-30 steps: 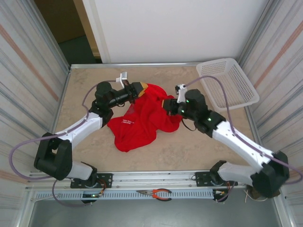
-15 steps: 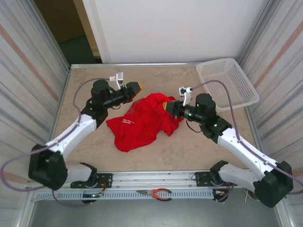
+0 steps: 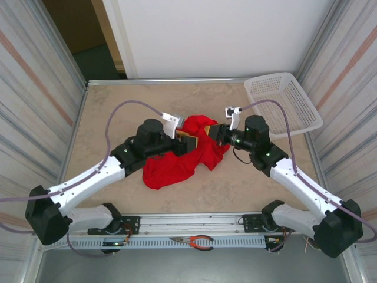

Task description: Fold the inside-out t-shirt

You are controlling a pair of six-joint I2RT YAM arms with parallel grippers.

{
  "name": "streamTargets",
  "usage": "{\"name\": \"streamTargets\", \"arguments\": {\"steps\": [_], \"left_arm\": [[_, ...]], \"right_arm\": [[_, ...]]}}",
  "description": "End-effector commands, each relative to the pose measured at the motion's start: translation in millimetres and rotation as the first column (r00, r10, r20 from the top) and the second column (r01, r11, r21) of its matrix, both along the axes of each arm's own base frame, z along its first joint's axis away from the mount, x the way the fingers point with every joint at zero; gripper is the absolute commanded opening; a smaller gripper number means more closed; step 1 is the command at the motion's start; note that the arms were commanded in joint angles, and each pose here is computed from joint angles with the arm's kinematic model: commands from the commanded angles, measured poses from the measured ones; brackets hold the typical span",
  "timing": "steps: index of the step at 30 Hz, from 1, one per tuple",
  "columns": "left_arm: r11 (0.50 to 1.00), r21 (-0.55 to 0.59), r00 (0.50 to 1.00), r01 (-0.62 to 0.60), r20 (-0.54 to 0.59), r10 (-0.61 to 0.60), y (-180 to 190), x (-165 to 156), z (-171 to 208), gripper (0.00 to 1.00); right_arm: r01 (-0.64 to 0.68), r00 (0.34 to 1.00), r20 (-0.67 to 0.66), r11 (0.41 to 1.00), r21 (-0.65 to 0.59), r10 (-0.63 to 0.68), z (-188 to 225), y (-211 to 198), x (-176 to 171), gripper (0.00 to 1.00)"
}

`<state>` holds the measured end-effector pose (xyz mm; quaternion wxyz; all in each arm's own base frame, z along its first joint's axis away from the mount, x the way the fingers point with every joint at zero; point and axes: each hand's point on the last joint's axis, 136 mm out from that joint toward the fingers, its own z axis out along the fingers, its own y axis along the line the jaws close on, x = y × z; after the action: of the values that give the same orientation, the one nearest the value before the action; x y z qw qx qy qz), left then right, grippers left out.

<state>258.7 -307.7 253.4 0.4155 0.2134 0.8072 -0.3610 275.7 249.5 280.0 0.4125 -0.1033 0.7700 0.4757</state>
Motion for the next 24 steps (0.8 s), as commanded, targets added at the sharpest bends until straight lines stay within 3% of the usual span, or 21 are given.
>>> {"name": "streamTargets", "arguments": {"steps": [1,11,17,24], "left_arm": [[0.997,0.046,0.995,-0.060,0.088,0.056,3.4,19.1,5.7,0.54],[0.995,0.034,0.992,-0.099,0.085,0.096,0.5,42.2,4.9,0.54],[0.987,-0.069,0.988,-0.144,0.047,0.148,16.1,58.7,11.3,0.50],[0.990,-0.093,0.993,-0.105,0.035,0.109,16.1,53.7,15.2,0.50]], "right_arm": [[-0.014,1.000,0.009,0.999,0.030,0.013,7.4,1.4,-1.4,0.00],[-0.020,1.000,0.008,0.999,0.033,0.019,8.2,0.7,-4.7,0.00],[-0.019,1.000,0.010,0.999,0.034,0.019,8.9,-0.6,-7.3,0.00],[-0.017,1.000,0.013,0.999,0.036,0.016,9.6,-1.3,-7.6,0.00]]}}
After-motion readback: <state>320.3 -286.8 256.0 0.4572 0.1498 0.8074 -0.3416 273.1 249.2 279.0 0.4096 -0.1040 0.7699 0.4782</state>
